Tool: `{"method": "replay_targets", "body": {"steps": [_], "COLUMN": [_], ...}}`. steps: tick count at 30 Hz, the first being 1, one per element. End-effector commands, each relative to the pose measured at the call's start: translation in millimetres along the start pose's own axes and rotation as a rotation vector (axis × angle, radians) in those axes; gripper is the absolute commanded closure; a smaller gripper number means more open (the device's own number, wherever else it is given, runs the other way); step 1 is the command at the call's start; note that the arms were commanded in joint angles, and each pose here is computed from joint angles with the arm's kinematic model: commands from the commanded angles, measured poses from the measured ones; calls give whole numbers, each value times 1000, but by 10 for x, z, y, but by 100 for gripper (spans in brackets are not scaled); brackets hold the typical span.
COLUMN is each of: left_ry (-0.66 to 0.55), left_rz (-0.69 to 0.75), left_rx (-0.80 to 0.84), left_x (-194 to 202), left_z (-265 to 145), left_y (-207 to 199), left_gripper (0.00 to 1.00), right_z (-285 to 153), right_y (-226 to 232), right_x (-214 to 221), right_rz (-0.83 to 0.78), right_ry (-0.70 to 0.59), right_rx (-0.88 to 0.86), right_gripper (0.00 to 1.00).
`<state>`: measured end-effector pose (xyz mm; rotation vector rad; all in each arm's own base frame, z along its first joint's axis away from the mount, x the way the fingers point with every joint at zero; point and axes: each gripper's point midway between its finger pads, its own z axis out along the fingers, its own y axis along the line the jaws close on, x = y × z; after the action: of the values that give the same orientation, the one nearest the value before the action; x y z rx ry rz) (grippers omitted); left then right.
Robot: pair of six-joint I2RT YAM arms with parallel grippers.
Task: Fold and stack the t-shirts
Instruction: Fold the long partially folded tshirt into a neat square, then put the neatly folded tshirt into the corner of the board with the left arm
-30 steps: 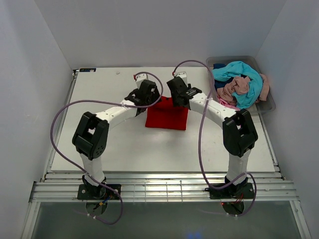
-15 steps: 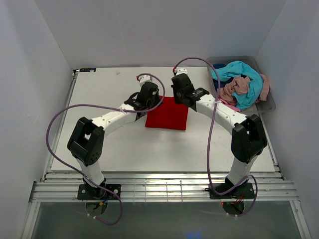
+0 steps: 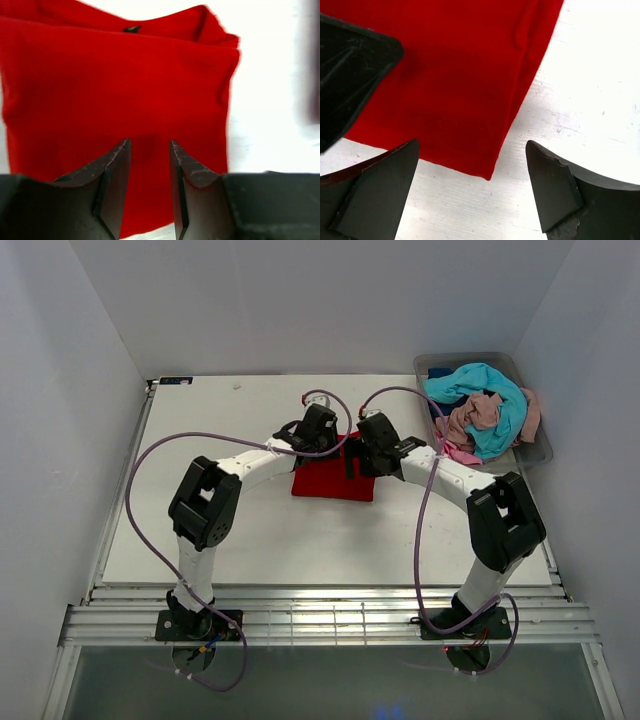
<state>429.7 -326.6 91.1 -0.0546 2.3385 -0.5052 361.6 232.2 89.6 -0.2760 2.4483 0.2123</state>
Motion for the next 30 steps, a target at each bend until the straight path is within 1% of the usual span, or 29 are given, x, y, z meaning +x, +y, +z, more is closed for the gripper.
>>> {"method": "replay_targets", "body": {"steps": [1,2,4,6,8,9,11,12,13,14,15,17,18,19,20,21,22,24,26,28,29,30], "left_ry": [-8,-21,-67,-94,-107,-120,-143,-159,-169,-174,-176,-176,-153,-133,-129,-128,-97,-98,-71,-54,-30,-23], "left_rz": [46,37,21,13,15,11,10,2,-1,-2,-9,-13,-23,-28,-34,-47,-49,-60,-55,-73,-78,-92], "left_rx": [-103,-132,-182,-193,-199,-196,-183,-179,-169,-157,-141,-111,-87,-76,-57,-51,-4,44,99,108,152,156], "left_x": [-54,-75,-150,-211,-254,-287,-338,-366,-384,-389,-392,-414,-411,-380,-397,-431,-364,-414,-385,-409,-382,-374], "left_z": [-73,-162,-279,-450,-555,-664,-758,-861,-903,-928,-938,-932,-903,-846,-819,-793,-756,-721,-666,-632,-630,-607], "left_y": [181,245,381,481,561,611,648,695,701,705,738,745,766,794,799,872,850,882,868,956,921,971], "left_gripper": [53,55,54,42,30,29,27,26,25,25,22,21,21,21,20,20,20,20,19,19,19,19], "right_z": [-166,-161,-199,-215,-209,-187,-155,-118,-93,-63,23,89,199,224,264,376,397,530,565,632,637,656], "right_y": [29,2,-9,11,56,79,119,170,188,206,221,276,302,331,338,334,353,344,326,264,242,220], "right_x": [-208,-156,-170,-158,-175,-170,-187,-212,-229,-246,-210,-305,-229,-302,-307,-226,-315,-268,-298,-271,-261,-237], "right_rz": [56,58,59,49,40,36,32,30,28,27,26,26,21,21,20,17,17,11,10,18,17,16], "right_ry": [-87,-80,-92,-91,-100,-95,-90,-85,-83,-80,-57,-57,-20,-27,-19,17,8,38,42,56,65,72], "right_rx": [-58,-55,-60,-79,-106,-117,-133,-155,-163,-167,-168,-183,-191,-198,-200,-192,-192,-176,-158,-126,-116,-104], "right_gripper": [8,8,7,8,10,25,46,66,76,80,83,85,86,86,87,88,89,90,91,92,92,92]}}
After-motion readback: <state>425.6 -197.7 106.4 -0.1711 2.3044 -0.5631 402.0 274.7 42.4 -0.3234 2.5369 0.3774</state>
